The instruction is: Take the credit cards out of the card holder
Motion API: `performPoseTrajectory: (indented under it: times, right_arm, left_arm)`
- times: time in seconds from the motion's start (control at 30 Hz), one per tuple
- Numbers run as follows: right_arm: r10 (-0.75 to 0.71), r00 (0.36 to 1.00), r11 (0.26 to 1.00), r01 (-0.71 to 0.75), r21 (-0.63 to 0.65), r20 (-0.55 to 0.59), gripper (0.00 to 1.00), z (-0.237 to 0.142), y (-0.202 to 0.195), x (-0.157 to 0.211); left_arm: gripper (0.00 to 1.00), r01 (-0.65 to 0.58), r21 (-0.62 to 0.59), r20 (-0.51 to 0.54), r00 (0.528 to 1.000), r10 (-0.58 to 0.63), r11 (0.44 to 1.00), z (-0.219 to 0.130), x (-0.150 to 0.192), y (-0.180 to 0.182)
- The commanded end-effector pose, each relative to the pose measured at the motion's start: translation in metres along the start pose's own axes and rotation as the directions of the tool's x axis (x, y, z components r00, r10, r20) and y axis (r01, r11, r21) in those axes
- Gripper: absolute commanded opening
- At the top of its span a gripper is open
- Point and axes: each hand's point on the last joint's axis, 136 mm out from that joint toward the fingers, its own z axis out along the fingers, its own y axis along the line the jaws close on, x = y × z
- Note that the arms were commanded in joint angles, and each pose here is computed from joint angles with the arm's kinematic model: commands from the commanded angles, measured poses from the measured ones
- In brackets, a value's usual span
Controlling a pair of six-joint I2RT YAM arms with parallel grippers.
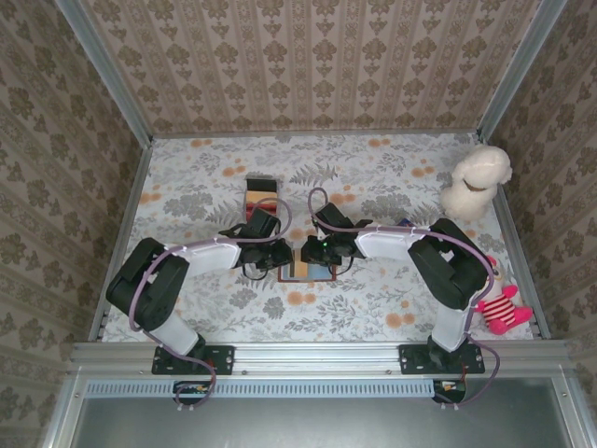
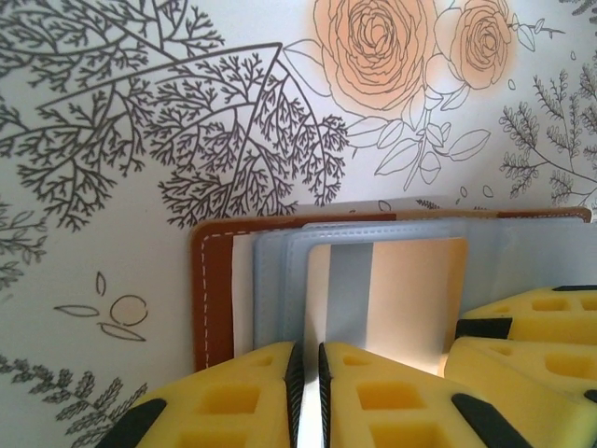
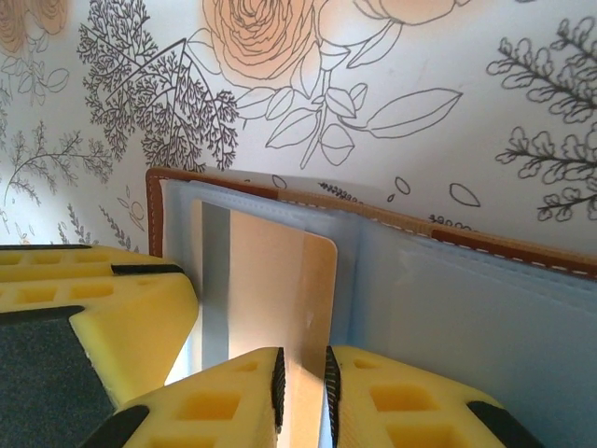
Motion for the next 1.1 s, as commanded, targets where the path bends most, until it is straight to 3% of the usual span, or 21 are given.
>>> performPoseTrajectory:
  times: [0.0,0.27,0.43,0.63,1.07]
  right_arm:
    - [0.010,0.999,1.000,-0.009,0.018,-0.039,0.22,0.009,-0.011,0.008]
    - [0.023,0.998,0.999,-0.022,0.024,-0.057,0.22,0.016,-0.015,0.011]
    - [0.026,0.998,1.000,-0.026,-0.004,-0.057,0.17,0.017,-0.011,0.010]
    - [0.030,0.999,0.998,-0.031,-0.046,-0.026,0.11,0.007,-0.004,0.006]
    - [0.027,1.000,0.999,-0.028,-0.033,-0.013,0.02,-0.013,-0.011,0.009]
  left_arm:
    - [0.17,0.042,-0.083,-0.063,0.997,-0.047,0.996,0.012,0.020,0.028]
    - [0.17,0.048,-0.105,-0.059,0.997,-0.054,0.993,0.010,0.022,0.035]
    - [0.18,0.046,-0.107,-0.062,0.997,-0.053,0.993,0.010,0.024,0.035]
    - [0.30,0.060,-0.120,-0.052,0.996,-0.067,0.991,0.008,0.022,0.040]
    - [0.35,0.062,-0.121,-0.049,0.996,-0.068,0.991,0.004,0.022,0.042]
